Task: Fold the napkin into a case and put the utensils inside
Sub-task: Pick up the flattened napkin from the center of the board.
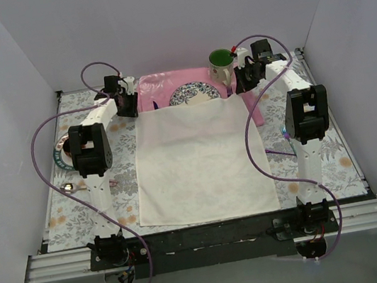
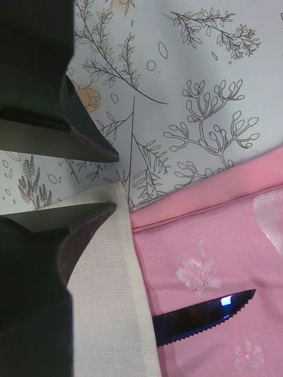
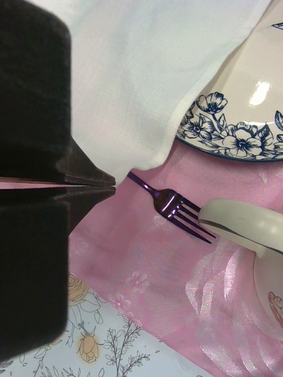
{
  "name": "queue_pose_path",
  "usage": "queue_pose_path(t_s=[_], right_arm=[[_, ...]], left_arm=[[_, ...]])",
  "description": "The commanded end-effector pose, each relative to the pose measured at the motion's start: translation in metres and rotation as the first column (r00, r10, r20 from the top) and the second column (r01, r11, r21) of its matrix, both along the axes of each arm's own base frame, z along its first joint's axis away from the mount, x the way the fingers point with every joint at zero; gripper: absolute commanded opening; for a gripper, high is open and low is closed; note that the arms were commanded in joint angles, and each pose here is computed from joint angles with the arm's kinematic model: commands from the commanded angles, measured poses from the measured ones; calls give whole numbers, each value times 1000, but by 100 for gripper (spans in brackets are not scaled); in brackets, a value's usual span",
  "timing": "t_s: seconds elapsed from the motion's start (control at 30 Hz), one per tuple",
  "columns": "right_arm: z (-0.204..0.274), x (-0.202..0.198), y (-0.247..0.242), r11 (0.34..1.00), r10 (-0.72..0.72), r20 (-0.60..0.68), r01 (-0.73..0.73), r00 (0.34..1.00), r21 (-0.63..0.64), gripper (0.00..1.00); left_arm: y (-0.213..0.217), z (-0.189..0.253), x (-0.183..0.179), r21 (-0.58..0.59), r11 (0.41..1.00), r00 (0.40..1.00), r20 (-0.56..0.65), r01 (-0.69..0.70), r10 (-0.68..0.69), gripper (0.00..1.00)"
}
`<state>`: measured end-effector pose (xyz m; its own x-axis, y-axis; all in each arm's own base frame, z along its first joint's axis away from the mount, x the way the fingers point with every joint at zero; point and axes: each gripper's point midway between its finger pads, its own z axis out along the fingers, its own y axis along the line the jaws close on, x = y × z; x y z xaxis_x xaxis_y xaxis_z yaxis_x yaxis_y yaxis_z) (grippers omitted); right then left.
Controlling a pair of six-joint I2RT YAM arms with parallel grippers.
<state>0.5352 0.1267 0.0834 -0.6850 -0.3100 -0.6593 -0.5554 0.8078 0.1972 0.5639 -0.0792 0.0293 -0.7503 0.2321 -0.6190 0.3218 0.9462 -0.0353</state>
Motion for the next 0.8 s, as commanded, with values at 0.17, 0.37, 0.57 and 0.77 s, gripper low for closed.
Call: queue_pose_path(t_s=[0.17, 0.37, 0.57, 0.77], right_arm=[[24, 4, 7, 1000, 16, 56, -18, 998, 25, 1], [25, 5, 6, 999, 15, 58, -16, 998, 29, 1], [22, 5, 6, 999, 14, 53, -15, 998, 28, 1], [20, 6, 5, 999, 11, 51, -12, 999, 29, 1]], left_arm=[[-1, -3, 3, -4, 1000, 1000, -9, 15, -15, 31], [-2, -16, -3, 28, 999, 998, -39, 42, -41, 33], [-5, -28, -13, 73, 994, 995, -65, 77, -72, 32], [-7, -37, -17, 78, 993, 992, -87, 94, -87, 27]])
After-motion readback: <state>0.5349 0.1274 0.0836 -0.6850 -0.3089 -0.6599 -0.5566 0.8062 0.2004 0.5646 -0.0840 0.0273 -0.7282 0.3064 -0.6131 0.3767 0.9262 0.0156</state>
